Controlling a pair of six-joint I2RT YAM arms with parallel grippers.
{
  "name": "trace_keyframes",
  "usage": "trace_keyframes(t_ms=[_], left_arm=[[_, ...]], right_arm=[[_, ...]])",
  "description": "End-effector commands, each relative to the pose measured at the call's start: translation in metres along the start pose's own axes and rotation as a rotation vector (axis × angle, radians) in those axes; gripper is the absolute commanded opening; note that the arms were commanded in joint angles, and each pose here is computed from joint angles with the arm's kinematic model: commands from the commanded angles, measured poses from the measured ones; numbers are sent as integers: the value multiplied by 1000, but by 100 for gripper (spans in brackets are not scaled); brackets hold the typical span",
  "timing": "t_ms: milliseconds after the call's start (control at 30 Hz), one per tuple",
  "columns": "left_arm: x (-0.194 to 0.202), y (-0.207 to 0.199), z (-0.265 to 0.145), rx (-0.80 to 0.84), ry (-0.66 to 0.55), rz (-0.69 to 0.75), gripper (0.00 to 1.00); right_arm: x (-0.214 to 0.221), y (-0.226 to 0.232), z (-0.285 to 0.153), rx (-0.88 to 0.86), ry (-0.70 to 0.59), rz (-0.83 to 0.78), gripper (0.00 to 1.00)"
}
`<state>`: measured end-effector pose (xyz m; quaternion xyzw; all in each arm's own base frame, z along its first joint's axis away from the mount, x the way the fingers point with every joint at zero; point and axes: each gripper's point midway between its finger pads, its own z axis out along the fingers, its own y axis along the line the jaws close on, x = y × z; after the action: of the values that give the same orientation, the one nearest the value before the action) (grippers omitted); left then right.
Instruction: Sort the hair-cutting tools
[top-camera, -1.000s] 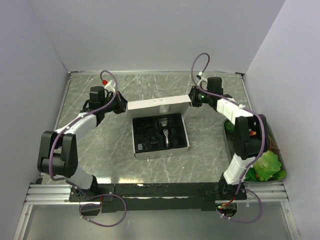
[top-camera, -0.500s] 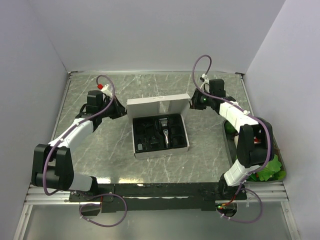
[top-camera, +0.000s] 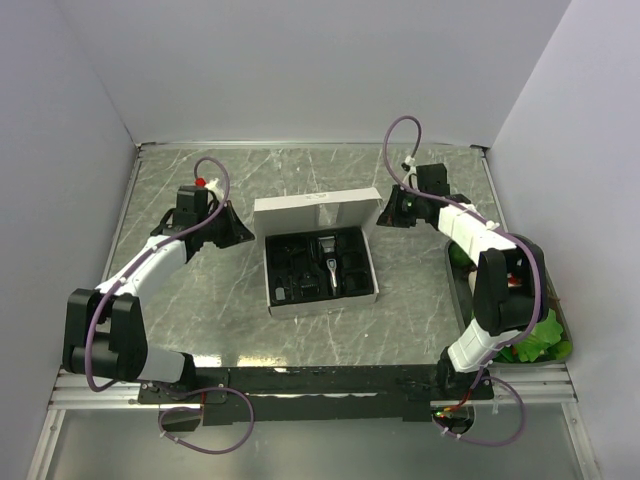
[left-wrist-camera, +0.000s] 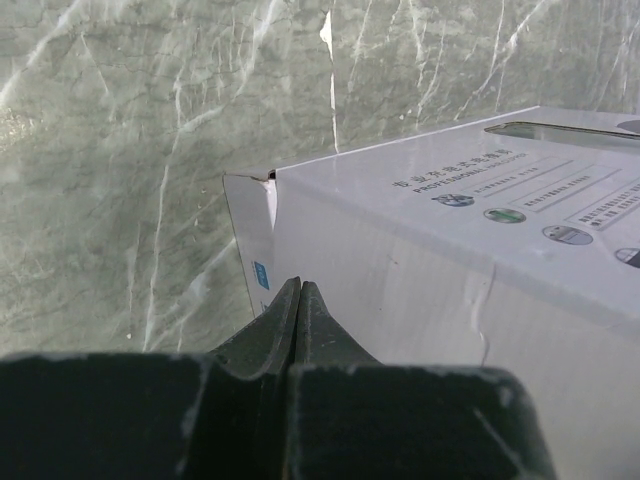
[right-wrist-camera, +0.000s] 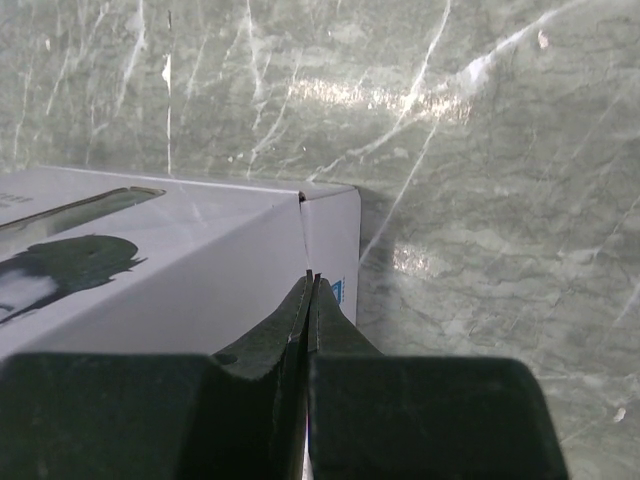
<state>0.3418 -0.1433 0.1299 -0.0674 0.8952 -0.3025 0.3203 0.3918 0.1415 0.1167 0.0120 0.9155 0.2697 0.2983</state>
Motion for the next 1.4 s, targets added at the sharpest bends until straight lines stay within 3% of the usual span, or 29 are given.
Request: trace_keyframes(t_ms=[0, 733, 1367], left_arm=[[-13, -13, -8, 30, -45, 44, 1], [-3, -39, -7, 132, -20, 59, 1], [22, -26, -8, 114, 2, 45, 1]], right_arm=[[-1, 17, -12, -40, -20, -21, 0], [12, 39, -7, -118, 7, -50, 0], [31, 40, -7, -118, 26, -49, 0]])
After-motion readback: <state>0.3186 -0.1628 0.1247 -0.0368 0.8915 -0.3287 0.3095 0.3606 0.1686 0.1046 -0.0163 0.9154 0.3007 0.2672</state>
